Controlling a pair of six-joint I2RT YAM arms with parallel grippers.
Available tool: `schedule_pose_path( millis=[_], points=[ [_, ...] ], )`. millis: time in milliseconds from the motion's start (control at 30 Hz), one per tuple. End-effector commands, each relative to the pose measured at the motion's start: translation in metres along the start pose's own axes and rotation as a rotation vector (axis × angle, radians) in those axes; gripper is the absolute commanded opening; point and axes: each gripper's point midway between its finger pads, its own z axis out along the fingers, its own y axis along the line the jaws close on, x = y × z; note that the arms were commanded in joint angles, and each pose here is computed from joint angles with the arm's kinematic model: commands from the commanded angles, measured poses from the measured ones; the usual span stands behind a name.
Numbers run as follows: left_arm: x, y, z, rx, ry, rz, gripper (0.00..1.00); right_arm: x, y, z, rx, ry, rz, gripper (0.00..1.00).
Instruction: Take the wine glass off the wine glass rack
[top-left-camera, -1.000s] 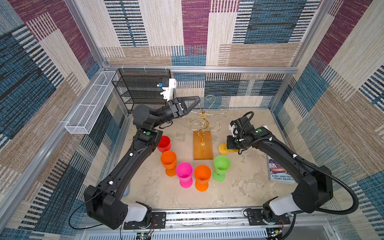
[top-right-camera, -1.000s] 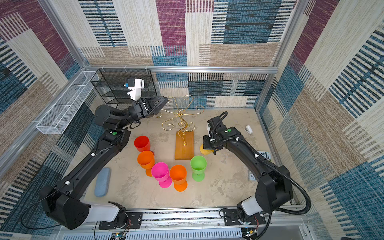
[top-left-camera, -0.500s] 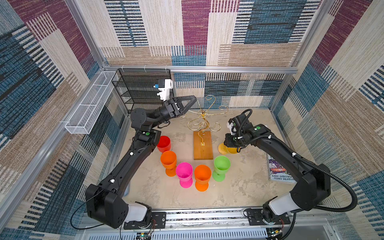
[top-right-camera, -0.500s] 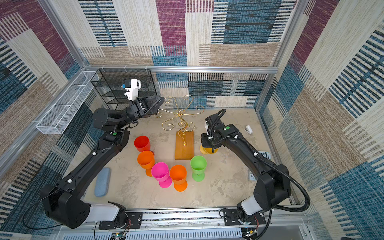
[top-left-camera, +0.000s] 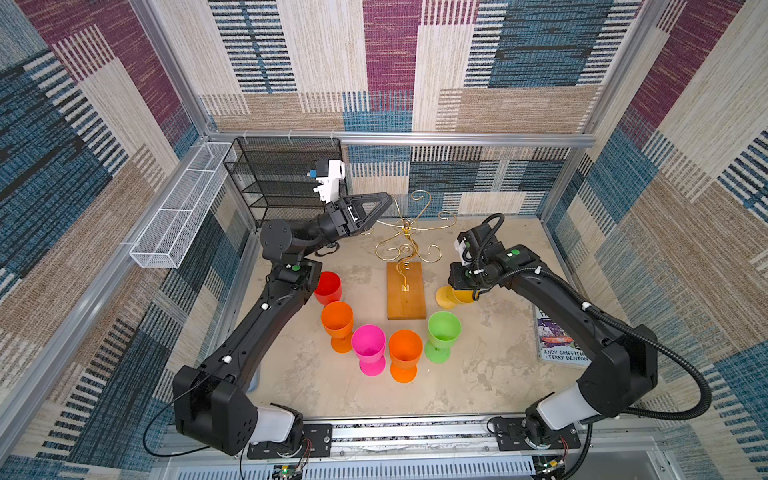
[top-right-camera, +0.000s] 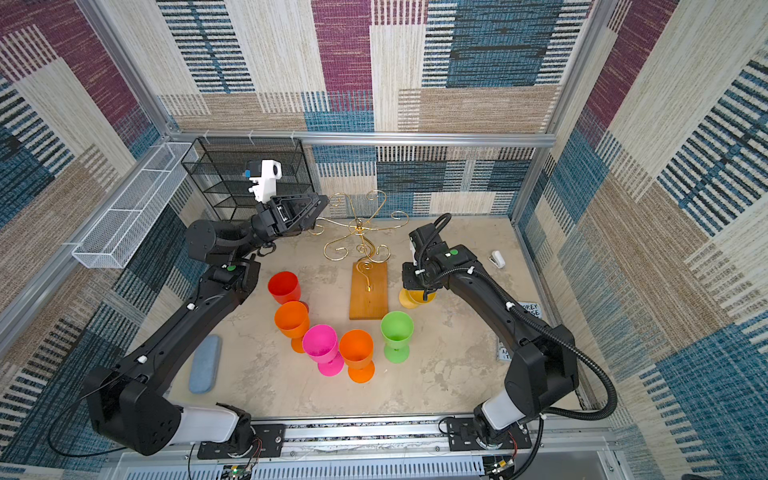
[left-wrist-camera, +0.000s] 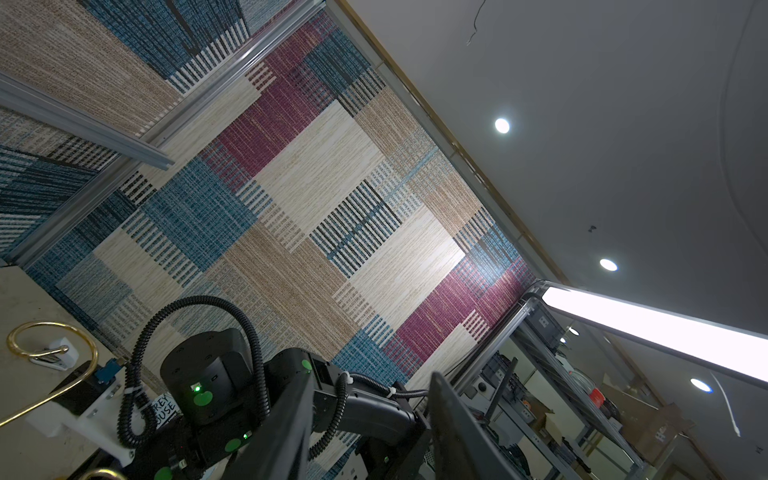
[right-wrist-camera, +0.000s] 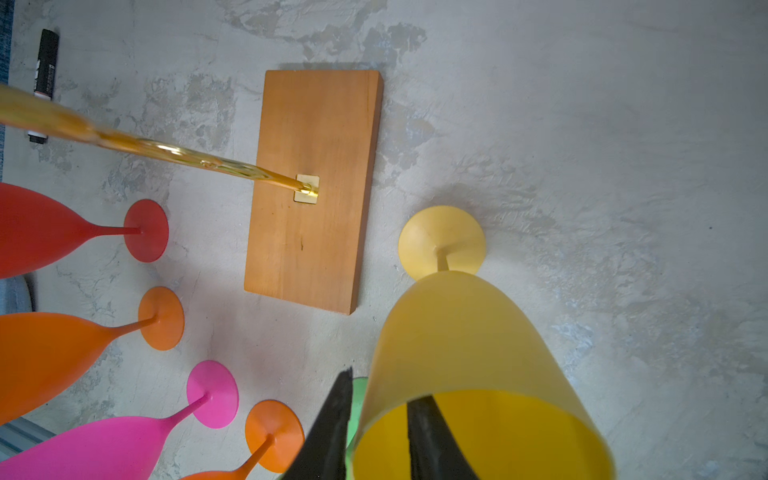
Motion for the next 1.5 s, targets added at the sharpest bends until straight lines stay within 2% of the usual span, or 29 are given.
schedule_pose_path(
  millis=[0, 667, 767, 867, 933, 1000, 1100, 1167, 1233, 1367, 1467],
  points=[
    [0.0, -0.008, -0.001, 0.024, 0.001, 0.02, 0.48, -0.014, 0.001, -0.003, 0.008, -0.049, -0.019, 0.27],
    [0.001, -0.006, -0.002, 0.021, 0.001, 0.018, 0.48, -0.019, 0.004, -0.017, -0.013, -0.112, -0.012, 0.27],
    [-0.001, -0.007, -0.004, 0.012, 0.0, 0.031, 0.48, -0.018, 0.0, -0.022, 0.001, -0.127, -0.004, 0.27],
    [-0.008, -0.005, -0.015, -0.052, -0.01, 0.085, 0.48, -0.018, -0.008, -0.035, 0.032, -0.168, 0.015, 0.27],
    [-0.016, 0.0, -0.029, -0.146, -0.033, 0.148, 0.48, -0.018, -0.015, -0.046, 0.042, -0.204, 0.035, 0.27],
    [-0.022, 0.014, -0.048, -0.307, -0.053, 0.214, 0.49, -0.019, -0.024, -0.061, 0.055, -0.256, 0.068, 0.27],
    [-0.029, 0.04, -0.087, -0.675, -0.076, 0.381, 0.5, -0.026, -0.04, -0.091, 0.058, -0.381, 0.131, 0.28],
    [-0.041, 0.06, -0.126, -0.947, -0.136, 0.47, 0.5, -0.033, -0.048, -0.113, 0.048, -0.493, 0.158, 0.29],
    [-0.049, 0.074, -0.161, -1.137, -0.2, 0.53, 0.5, -0.038, -0.055, -0.131, 0.056, -0.601, 0.174, 0.31],
    [-0.054, 0.102, -0.223, -1.409, -0.336, 0.618, 0.5, -0.052, -0.074, -0.16, 0.143, -0.792, 0.181, 0.34],
    [-0.051, 0.123, -0.257, -1.546, -0.379, 0.733, 0.52, -0.06, -0.093, -0.171, 0.223, -0.907, 0.212, 0.42]
  ],
)
